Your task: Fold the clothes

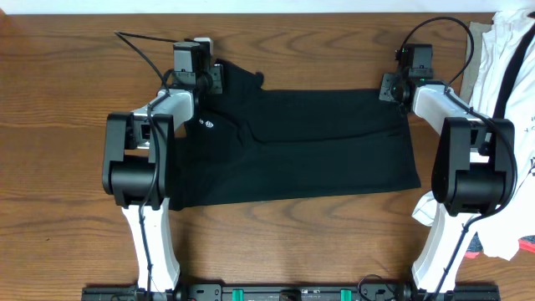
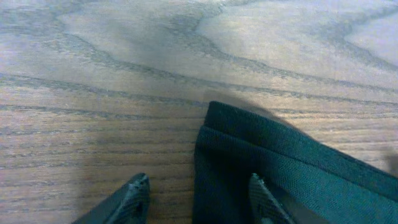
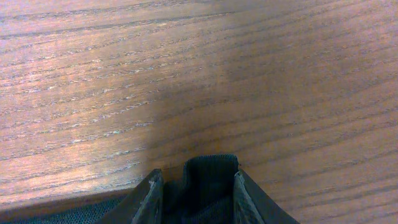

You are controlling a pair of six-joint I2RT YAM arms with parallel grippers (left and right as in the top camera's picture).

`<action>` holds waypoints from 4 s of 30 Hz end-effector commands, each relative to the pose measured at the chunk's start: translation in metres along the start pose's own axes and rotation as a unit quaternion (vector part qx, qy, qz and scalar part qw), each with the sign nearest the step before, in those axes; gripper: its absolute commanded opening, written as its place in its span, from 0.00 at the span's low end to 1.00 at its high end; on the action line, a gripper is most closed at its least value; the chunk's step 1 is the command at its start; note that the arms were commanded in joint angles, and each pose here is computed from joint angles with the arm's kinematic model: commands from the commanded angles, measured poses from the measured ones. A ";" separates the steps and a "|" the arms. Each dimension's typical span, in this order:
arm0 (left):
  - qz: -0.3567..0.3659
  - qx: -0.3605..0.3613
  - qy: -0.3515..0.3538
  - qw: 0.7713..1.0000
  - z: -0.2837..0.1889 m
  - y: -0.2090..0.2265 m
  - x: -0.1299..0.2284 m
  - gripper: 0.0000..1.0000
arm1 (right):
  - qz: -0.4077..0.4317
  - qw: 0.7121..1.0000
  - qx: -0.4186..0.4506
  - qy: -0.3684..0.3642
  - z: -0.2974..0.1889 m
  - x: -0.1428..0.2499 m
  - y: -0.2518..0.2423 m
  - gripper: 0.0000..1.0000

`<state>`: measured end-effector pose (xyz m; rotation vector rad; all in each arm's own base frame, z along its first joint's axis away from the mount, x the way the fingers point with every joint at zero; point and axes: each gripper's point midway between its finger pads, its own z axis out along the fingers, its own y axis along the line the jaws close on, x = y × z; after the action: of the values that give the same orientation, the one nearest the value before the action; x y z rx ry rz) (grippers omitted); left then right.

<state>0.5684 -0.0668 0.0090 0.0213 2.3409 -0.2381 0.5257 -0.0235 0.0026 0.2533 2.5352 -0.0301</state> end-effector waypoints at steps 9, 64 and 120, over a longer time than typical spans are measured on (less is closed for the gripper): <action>0.035 0.006 0.010 0.999 0.010 -0.012 0.008 0.10 | -0.005 1.000 0.011 0.009 0.010 0.007 -0.008 0.14; -0.013 0.015 0.126 0.992 -0.227 -0.026 -0.015 0.06 | -0.089 0.985 -0.142 0.043 -0.150 -0.001 0.033 0.01; -0.120 -0.211 0.408 0.880 -0.281 0.038 0.182 0.06 | -0.069 0.964 -0.060 0.250 -0.136 0.148 -0.032 0.01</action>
<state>0.2489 0.0008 0.0690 -0.4538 3.1868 0.1436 0.3281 -0.0125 0.0360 0.0309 3.0342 0.1889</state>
